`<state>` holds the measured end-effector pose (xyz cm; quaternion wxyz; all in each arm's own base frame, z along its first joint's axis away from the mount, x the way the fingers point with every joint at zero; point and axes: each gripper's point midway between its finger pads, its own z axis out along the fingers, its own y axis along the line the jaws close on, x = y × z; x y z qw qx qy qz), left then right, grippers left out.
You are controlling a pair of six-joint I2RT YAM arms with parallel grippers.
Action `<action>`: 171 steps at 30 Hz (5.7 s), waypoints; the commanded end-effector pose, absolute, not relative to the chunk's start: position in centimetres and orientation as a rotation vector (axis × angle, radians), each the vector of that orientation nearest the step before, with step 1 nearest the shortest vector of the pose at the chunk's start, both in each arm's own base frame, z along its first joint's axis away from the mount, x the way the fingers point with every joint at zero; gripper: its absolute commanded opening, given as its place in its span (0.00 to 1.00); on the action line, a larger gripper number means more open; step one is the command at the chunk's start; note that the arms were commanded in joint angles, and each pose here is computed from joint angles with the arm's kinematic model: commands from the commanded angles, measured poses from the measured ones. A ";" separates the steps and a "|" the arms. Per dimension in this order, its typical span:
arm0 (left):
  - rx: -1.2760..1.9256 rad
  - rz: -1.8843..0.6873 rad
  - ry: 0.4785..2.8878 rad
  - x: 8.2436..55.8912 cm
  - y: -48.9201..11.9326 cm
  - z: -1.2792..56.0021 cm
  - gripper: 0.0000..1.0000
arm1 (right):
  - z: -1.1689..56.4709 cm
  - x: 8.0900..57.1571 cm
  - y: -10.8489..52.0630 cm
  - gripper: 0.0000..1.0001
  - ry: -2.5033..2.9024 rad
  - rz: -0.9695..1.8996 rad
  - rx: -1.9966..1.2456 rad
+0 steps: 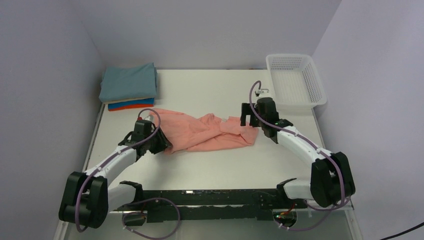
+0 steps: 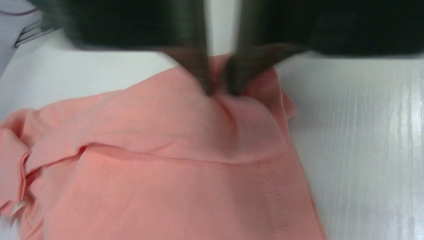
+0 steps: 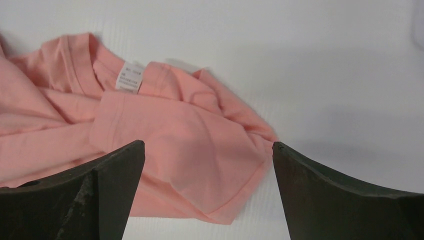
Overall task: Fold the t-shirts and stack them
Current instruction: Flatten out the tshirt
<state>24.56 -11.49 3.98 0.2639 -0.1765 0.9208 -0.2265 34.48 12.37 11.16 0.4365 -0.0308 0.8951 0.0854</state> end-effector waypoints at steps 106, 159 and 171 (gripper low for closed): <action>-0.350 -0.554 2.387 36.3 -12.6 10.3 0.99 | 14.0 38.1 14.7 1.00 2.205 0.455 0.084; -0.528 -0.241 2.618 34.9 -7.8 2.3 0.99 | 14.9 58.5 16.4 0.45 1.884 -0.323 -0.270; -0.520 -0.266 2.550 35.9 -7.9 5.0 0.99 | 16.4 53.4 16.8 1.00 2.005 0.102 -0.149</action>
